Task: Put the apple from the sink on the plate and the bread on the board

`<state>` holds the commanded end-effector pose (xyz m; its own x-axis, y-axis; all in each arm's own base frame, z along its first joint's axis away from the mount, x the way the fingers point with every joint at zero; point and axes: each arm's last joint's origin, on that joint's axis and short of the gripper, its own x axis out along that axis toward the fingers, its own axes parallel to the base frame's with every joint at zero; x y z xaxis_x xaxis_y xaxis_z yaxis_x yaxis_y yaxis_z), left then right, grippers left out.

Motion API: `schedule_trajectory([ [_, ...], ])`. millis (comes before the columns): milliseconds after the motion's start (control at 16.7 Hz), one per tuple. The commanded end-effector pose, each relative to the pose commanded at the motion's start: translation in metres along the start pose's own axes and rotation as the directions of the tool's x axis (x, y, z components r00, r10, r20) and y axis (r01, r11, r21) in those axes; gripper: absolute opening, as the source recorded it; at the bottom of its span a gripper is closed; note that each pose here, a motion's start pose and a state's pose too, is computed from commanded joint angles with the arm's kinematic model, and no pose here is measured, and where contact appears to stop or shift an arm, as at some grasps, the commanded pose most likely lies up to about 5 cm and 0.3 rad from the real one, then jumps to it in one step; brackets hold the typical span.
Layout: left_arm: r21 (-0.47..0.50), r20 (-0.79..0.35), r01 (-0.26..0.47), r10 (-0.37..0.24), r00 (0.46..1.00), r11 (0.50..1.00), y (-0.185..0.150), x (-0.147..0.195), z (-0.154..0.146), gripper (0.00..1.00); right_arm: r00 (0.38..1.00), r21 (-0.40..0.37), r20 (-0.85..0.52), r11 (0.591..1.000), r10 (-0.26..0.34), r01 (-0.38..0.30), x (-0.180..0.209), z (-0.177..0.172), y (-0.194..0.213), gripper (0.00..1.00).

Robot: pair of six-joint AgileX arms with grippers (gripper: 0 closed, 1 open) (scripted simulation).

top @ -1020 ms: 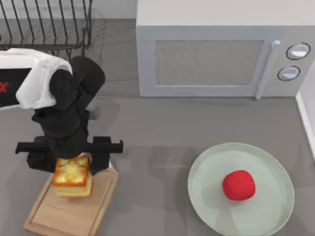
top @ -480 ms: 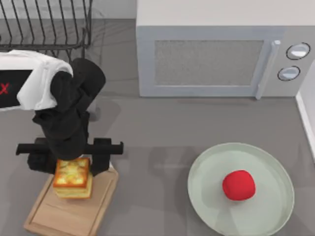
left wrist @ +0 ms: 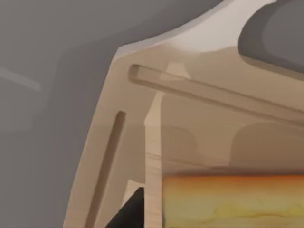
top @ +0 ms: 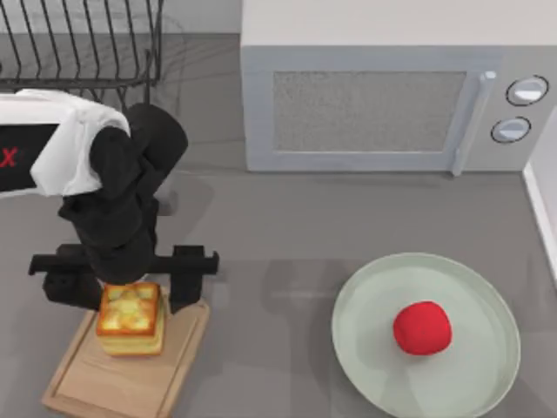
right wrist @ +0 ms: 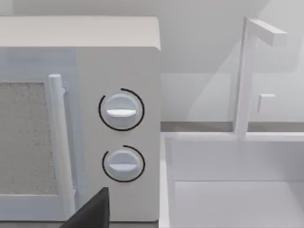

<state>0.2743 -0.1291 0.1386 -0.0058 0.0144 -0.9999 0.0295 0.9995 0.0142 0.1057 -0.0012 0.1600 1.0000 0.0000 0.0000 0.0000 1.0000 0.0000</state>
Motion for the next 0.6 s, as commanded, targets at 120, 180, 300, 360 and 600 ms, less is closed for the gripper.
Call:
schedule_trajectory([
  [120,0.0,0.0,0.0,0.0,1.0,1.0,0.0,0.0,0.0,1.0,1.0,0.0,0.0,1.0,0.0,0.0,0.0,0.0,0.0,1.0],
  [180,0.0,0.0,0.0,0.0,1.0,1.0,0.0,0.0,0.0,1.0,1.0,0.0,0.0,1.0,0.0,0.0,0.0,0.0,0.0,1.0],
  [300,0.0,0.0,0.0,0.0,1.0,1.0,0.0,0.0,0.0,1.0,1.0,0.0,0.0,1.0,0.0,0.0,0.0,0.0,0.0,1.0],
  [360,0.0,0.0,0.0,0.0,1.0,1.0,0.0,0.0,0.0,1.0,1.0,0.0,0.0,1.0,0.0,0.0,0.0,0.0,0.0,1.0],
  [600,-0.001,0.001,0.0,0.0,1.0,1.0,0.0004,-0.0003,0.0002,1.0,1.0,0.0,0.0,1.0,0.0,0.0,0.0,0.0,0.0,1.0],
])
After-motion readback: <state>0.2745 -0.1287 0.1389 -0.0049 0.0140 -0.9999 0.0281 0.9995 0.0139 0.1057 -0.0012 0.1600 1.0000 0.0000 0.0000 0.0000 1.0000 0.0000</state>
